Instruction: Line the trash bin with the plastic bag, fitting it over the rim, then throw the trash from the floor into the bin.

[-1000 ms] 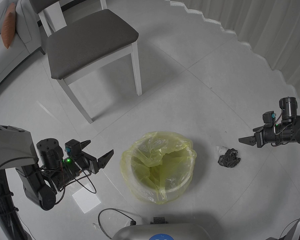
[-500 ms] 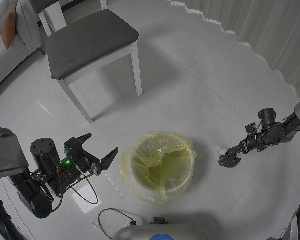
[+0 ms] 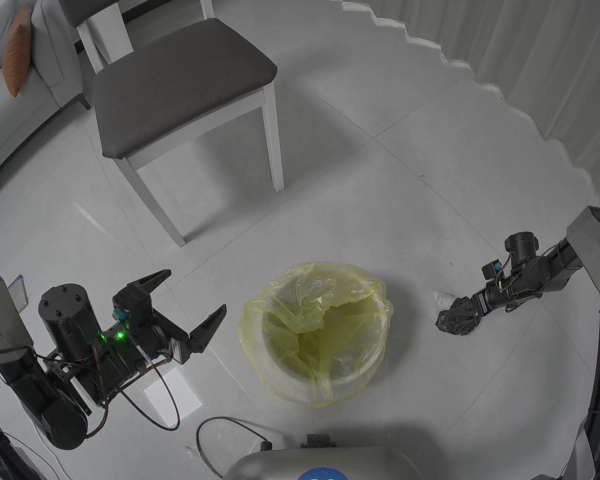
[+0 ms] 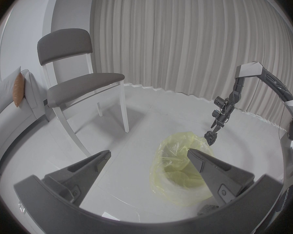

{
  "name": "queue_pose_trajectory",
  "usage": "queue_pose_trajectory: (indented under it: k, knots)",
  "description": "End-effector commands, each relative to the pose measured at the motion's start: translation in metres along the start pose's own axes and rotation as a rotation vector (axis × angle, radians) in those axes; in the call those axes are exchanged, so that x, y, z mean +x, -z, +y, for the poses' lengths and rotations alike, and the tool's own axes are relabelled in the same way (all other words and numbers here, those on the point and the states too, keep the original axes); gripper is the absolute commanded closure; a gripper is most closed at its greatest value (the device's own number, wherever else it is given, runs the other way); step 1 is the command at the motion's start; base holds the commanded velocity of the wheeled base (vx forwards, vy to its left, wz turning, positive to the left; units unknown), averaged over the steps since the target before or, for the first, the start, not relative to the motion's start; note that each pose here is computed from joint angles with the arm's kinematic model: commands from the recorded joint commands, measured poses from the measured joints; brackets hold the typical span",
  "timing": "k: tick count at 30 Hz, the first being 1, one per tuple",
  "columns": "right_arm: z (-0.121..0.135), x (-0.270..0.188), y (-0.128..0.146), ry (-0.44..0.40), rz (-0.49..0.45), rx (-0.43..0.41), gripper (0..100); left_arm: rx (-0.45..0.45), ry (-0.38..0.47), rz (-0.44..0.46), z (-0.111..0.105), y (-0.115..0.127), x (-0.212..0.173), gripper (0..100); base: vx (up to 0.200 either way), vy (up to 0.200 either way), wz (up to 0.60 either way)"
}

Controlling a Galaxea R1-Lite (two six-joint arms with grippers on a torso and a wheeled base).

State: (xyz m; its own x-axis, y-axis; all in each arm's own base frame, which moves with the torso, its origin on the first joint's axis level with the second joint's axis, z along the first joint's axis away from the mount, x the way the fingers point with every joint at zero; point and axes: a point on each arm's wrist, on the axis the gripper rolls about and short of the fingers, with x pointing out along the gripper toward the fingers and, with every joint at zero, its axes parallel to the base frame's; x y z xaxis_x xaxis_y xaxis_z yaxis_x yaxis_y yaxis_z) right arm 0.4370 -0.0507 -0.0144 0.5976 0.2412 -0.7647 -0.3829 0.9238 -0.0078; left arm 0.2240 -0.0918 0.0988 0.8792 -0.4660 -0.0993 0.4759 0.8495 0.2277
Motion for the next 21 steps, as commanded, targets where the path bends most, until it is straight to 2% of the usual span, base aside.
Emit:
queue_pose_trajectory:
  k: [1, 10, 11, 21]
  knots:
    - [-0.005, 0.021, 0.011, -0.01, 0.027, 0.013, 0, 0.004, -0.003, -0.01, 0.0, -0.001, -0.001, 0, 0.0, 0.0, 0.0]
    - [-0.007, 0.038, 0.017, -0.014, 0.032, 0.003, 0, 0.002, 0.001, 0.004, -0.001, 0.001, -0.006, 0, 0.0, 0.0, 0.0]
    - [-0.008, 0.039, 0.017, -0.014, 0.032, 0.002, 100, 0.002, -0.001, 0.006, -0.001, 0.002, -0.006, 0, 0.0, 0.0, 0.0]
    - [-0.005, 0.025, 0.01, -0.009, 0.017, -0.016, 100, -0.005, 0.008, 0.053, -0.003, 0.011, -0.008, 0, 0.0, 0.0, 0.0]
